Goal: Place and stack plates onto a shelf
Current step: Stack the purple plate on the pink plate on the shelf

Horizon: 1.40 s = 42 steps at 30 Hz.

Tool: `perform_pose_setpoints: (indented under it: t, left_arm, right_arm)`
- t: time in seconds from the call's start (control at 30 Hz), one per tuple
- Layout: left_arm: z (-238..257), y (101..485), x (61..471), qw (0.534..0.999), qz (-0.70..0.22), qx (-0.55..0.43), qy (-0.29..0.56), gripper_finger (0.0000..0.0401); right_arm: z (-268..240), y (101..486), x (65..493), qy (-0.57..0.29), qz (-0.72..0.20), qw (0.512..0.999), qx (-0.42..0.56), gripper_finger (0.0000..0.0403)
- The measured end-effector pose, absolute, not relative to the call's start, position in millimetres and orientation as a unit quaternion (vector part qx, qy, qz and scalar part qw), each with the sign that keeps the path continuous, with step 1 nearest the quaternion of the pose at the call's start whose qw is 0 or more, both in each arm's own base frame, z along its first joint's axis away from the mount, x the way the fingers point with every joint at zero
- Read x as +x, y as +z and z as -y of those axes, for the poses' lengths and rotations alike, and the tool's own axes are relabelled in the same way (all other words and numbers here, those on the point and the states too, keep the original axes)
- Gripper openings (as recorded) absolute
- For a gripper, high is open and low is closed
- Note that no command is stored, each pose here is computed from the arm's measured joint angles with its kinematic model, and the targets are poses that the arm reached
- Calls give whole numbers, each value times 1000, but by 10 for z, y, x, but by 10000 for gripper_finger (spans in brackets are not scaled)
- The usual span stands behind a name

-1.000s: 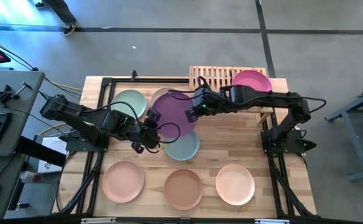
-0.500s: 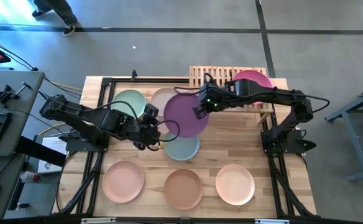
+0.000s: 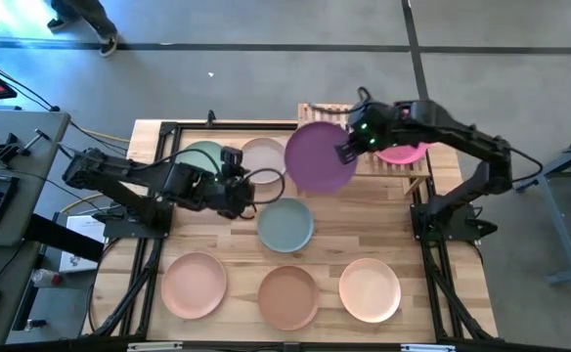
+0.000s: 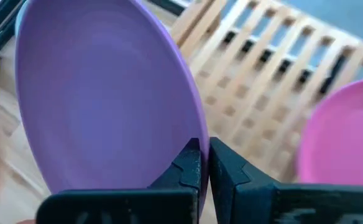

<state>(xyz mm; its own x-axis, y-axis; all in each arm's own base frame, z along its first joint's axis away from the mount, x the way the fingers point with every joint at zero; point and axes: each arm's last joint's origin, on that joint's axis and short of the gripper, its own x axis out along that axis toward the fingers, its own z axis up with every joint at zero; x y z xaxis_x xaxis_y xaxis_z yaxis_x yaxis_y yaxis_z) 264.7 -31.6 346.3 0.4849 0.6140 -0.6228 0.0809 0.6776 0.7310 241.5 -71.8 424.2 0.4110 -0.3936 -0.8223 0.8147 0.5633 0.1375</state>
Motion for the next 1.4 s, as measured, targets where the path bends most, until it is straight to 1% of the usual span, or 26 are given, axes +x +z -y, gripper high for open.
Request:
perform_pose_setpoints:
  t: [0.13,0.33,0.63,0.83,1.1,1.2,1.4]
  left_arm:
    - [170,3463,2659,777,-487,347,194,110]
    - [-64,3463,2665,769,-502,325,228,110]
    - [-401,3463,2636,754,-521,290,275,110]
    - [-594,3458,2601,753,-528,253,301,110]
    - [-796,3452,2550,749,-534,219,325,110]
    - [-854,3452,2531,745,-537,212,334,110]
    - [-932,3452,2504,740,-540,204,344,110]
  right_arm:
    - [888,4313,2250,-400,-375,793,265,0]
    - [1181,4325,2064,-429,-375,775,274,0]
    - [1501,4131,1863,-432,-378,762,301,0]
    - [1443,4005,1649,-435,-349,767,316,0]
    - [1294,3812,1196,-490,-249,751,366,0]
    - [1225,3777,1059,-511,-218,737,386,0]
    - [1103,3740,872,-572,-150,692,414,0]
